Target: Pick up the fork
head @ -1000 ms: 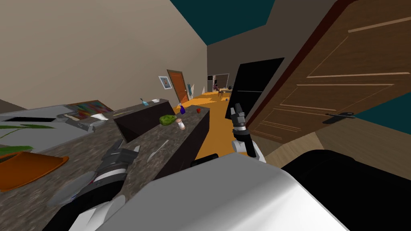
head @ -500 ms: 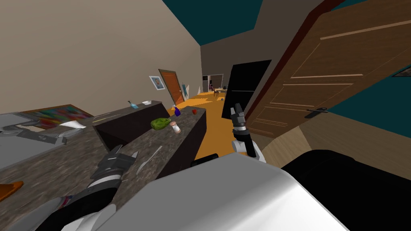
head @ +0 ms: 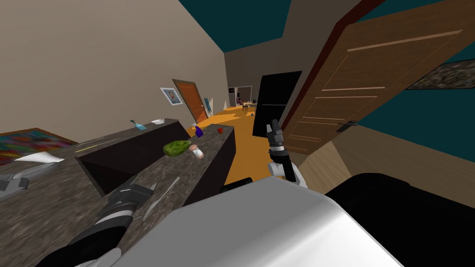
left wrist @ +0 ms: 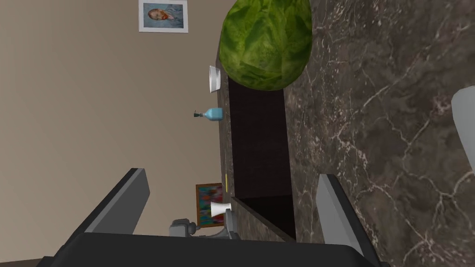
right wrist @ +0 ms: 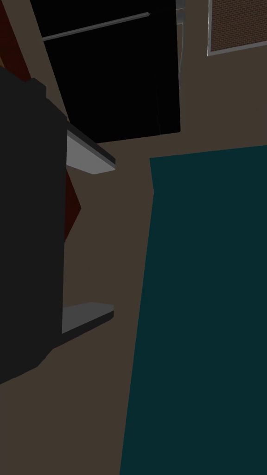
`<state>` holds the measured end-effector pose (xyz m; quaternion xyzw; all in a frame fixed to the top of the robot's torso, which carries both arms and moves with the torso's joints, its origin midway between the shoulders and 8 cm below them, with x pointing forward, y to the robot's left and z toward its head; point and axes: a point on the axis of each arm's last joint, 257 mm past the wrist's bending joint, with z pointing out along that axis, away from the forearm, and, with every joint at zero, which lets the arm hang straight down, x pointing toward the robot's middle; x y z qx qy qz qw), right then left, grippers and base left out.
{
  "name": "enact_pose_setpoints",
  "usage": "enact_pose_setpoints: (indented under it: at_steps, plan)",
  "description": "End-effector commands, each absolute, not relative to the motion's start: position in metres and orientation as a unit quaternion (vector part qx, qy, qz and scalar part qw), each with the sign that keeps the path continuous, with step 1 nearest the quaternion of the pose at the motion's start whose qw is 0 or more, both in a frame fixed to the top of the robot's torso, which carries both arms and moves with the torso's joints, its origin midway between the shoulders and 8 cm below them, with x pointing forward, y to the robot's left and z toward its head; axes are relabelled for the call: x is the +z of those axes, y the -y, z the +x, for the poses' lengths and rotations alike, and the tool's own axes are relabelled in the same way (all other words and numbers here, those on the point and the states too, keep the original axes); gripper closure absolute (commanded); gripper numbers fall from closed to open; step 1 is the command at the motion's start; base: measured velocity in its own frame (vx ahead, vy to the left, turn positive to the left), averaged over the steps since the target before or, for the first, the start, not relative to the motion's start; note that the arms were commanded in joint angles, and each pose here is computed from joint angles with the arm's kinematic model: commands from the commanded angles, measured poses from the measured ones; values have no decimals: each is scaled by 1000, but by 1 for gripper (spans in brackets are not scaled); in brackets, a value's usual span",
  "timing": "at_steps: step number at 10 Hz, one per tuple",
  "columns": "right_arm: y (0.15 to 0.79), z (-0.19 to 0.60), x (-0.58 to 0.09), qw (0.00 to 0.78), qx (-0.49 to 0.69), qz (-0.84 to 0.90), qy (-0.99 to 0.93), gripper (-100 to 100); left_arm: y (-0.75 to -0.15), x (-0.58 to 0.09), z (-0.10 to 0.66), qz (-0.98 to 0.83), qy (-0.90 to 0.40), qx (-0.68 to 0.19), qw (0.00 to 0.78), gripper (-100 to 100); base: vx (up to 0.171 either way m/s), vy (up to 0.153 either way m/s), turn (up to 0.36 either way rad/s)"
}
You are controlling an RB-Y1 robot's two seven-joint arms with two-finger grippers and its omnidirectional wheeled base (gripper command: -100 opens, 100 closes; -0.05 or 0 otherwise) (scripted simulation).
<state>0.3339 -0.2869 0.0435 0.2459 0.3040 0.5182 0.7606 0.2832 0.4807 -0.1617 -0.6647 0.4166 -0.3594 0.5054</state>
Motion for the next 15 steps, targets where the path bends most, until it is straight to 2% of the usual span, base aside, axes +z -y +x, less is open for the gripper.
enact_pose_setpoints:
  at_steps: [1,15]
  plan:
    - [287,334,44,761,518,246,-304,0,-488,-175,269,-691,-412,-344,485,-100,47,-8,-228]
    - [287,334,44,761,518,246,-304,0,-513,-274,139,-860,-357,-192,311,-100,29,12,-163]
